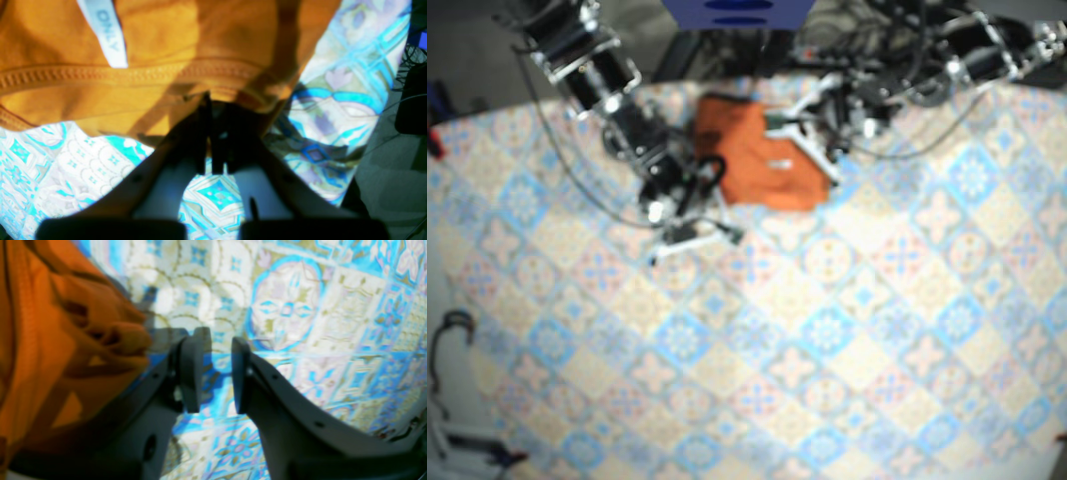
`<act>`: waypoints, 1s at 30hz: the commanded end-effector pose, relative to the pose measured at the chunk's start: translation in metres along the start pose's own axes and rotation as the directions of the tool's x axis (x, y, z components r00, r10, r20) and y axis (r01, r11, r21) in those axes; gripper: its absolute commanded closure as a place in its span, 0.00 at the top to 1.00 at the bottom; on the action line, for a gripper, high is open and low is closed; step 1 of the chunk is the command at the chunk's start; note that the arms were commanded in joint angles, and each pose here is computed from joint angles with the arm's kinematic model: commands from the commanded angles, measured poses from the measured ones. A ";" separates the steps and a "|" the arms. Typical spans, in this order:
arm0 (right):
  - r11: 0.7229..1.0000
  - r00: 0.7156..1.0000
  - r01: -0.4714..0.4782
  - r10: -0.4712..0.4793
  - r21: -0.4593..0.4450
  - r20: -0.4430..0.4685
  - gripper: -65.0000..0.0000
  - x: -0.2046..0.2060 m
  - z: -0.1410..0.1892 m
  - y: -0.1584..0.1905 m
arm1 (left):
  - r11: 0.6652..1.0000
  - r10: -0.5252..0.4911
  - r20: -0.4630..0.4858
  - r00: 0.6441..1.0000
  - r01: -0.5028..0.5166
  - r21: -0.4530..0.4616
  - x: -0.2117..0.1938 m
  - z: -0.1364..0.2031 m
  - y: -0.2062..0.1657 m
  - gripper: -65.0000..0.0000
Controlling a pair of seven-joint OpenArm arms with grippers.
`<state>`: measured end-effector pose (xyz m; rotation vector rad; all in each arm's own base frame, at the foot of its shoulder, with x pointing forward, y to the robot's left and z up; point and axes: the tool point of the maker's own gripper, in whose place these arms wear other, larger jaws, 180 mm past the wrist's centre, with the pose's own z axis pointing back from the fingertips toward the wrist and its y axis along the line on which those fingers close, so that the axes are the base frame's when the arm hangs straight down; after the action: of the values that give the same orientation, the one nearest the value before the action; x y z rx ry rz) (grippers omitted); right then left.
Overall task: Fold the T-shirt properly
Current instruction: 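Grip the folded shirt's edges with both grippers, then lift and rotate the folded shirt with both grippers to square it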
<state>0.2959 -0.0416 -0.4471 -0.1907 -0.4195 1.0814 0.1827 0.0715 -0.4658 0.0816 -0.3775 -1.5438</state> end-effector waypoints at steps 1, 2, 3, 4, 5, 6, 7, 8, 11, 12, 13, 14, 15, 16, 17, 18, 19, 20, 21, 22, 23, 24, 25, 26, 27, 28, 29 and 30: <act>1.000 1.000 0.002 -0.001 -0.028 0.032 0.24 0.011 0.005 -0.011 | 0.999 -0.005 -0.022 1.000 0.006 0.031 -0.007 0.002 0.010 0.00; 1.000 0.999 0.004 -0.003 -0.024 0.038 0.24 0.015 0.005 -0.010 | 0.999 -0.005 -0.022 1.000 0.006 0.031 -0.007 0.002 0.010 0.00; 1.000 0.999 0.004 -0.003 -0.020 0.036 0.24 0.015 0.005 -0.007 | 1.000 -0.005 -0.024 1.000 0.006 0.031 -0.008 0.002 0.010 0.00; 1.000 0.999 0.000 0.001 -0.016 0.036 0.24 0.015 0.005 -0.005 | 1.000 -0.003 -0.032 0.999 0.004 0.027 -0.010 0.000 0.009 0.00; 1.000 0.999 0.000 0.001 -0.014 0.039 0.24 0.017 0.005 -0.005 | 1.000 -0.002 -0.045 0.999 0.003 0.025 -0.014 -0.002 0.009 0.00; 1.000 0.999 -0.001 0.002 -0.014 0.042 0.24 0.017 0.006 -0.004 | 1.000 0.000 -0.055 0.998 0.001 0.021 -0.018 -0.004 0.009 0.00; 1.000 0.999 -0.001 0.001 -0.006 0.039 0.24 0.015 0.006 0.000 | 1.000 0.003 -0.054 0.999 -0.002 0.015 -0.020 -0.006 0.007 0.00; 1.000 0.999 0.000 0.000 0.003 0.034 0.24 0.013 0.005 0.005 | 1.000 0.003 -0.047 0.999 -0.003 0.016 -0.020 -0.008 0.008 0.00; 1.000 1.000 -0.001 0.001 0.009 0.028 0.24 0.010 0.004 0.008 | 1.000 0.009 -0.062 0.998 -0.009 0.003 -0.030 -0.015 0.005 0.00; 1.000 1.000 -0.001 0.001 0.011 0.028 0.24 0.010 0.004 0.009 | 1.000 0.011 -0.071 0.997 -0.011 0.003 -0.033 -0.016 0.005 0.00; 1.000 1.000 -0.003 0.002 0.014 0.027 0.24 0.010 0.004 0.011 | 1.000 0.020 -0.069 0.997 -0.019 0.011 -0.033 -0.016 0.011 0.00; 1.000 1.000 -0.002 0.001 0.022 0.025 0.24 0.008 0.003 0.015 | 1.000 0.026 -0.070 0.997 -0.025 0.016 -0.034 -0.016 0.014 0.00; 1.000 1.000 -0.002 0.001 0.026 0.023 0.24 0.007 0.003 0.017 | 0.999 0.031 -0.069 0.997 -0.029 0.023 -0.034 -0.016 0.017 0.00; 1.000 1.000 -0.001 0.001 0.029 0.022 0.24 0.006 0.003 0.019 | 0.999 0.031 -0.069 0.997 -0.029 0.031 -0.034 -0.015 0.021 0.00; 1.000 1.000 -0.001 0.001 0.029 0.022 0.24 0.006 0.003 0.019 | 0.999 0.035 -0.069 0.997 -0.033 0.038 -0.034 -0.015 0.025 0.00; 1.000 1.000 -0.003 0.002 0.029 0.022 0.24 0.006 0.003 0.019 | 0.998 0.045 -0.069 0.997 -0.042 0.047 -0.035 -0.014 0.028 0.00; 1.000 1.000 -0.004 0.004 0.031 0.022 0.24 0.006 0.003 0.020 | 0.997 0.054 -0.070 0.996 -0.050 0.057 -0.036 -0.013 0.033 0.00; 0.999 1.000 -0.012 0.011 0.035 0.025 0.24 0.007 0.003 0.023 | 0.996 0.064 -0.070 0.995 -0.060 0.066 -0.037 -0.013 0.037 0.00; 0.999 1.000 -0.021 0.020 0.038 0.024 0.24 0.008 0.003 0.025 | 0.995 0.071 -0.070 0.995 -0.065 0.076 -0.038 -0.012 0.041 0.00; 0.999 0.999 -0.025 0.024 0.039 0.023 0.24 0.009 0.003 0.026 | 0.994 0.070 -0.069 0.995 -0.064 0.090 -0.038 -0.010 0.049 0.00; 0.999 0.999 -0.029 0.028 0.041 0.023 0.24 0.009 0.003 0.027 | 0.993 0.069 -0.068 0.995 -0.062 0.102 -0.038 -0.009 0.056 0.00; 0.999 0.999 -0.029 0.028 0.041 0.023 0.24 0.009 0.003 0.027 | 0.992 0.069 -0.068 0.995 -0.062 0.112 -0.038 -0.009 0.061 0.00; 0.999 0.999 -0.029 0.028 0.042 0.021 0.24 0.008 0.003 0.027 | 0.991 0.073 -0.066 0.995 -0.064 0.121 -0.038 -0.007 0.066 0.00; 0.999 0.999 -0.029 0.028 0.044 0.021 0.24 0.008 0.002 0.028 | 0.990 0.080 -0.059 0.995 -0.072 0.125 -0.037 -0.006 0.071 0.00; 0.999 0.999 -0.029 0.028 0.044 0.018 0.24 0.007 0.002 0.028 | 0.988 0.086 -0.053 0.995 -0.079 0.130 -0.035 -0.005 0.076 0.00; 0.999 0.999 -0.029 0.028 0.044 0.018 0.24 0.007 0.002 0.028 | 0.987 0.094 -0.044 0.995 -0.087 0.132 -0.033 -0.004 0.081 0.00; 0.999 0.999 -0.029 0.028 0.044 0.018 0.24 0.007 0.002 0.028 | 0.987 0.100 -0.038 0.994 -0.095 0.133 -0.033 -0.003 0.084 0.00; 0.999 0.999 -0.029 0.028 0.046 0.017 0.24 0.007 0.002 0.028 | 0.986 0.109 -0.034 0.993 -0.104 0.132 -0.032 -0.003 0.086 0.00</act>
<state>0.2651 -0.0263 -0.4623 -0.1443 -0.3725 1.1228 0.2604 0.1066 -0.4557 0.1851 -0.4226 -1.4120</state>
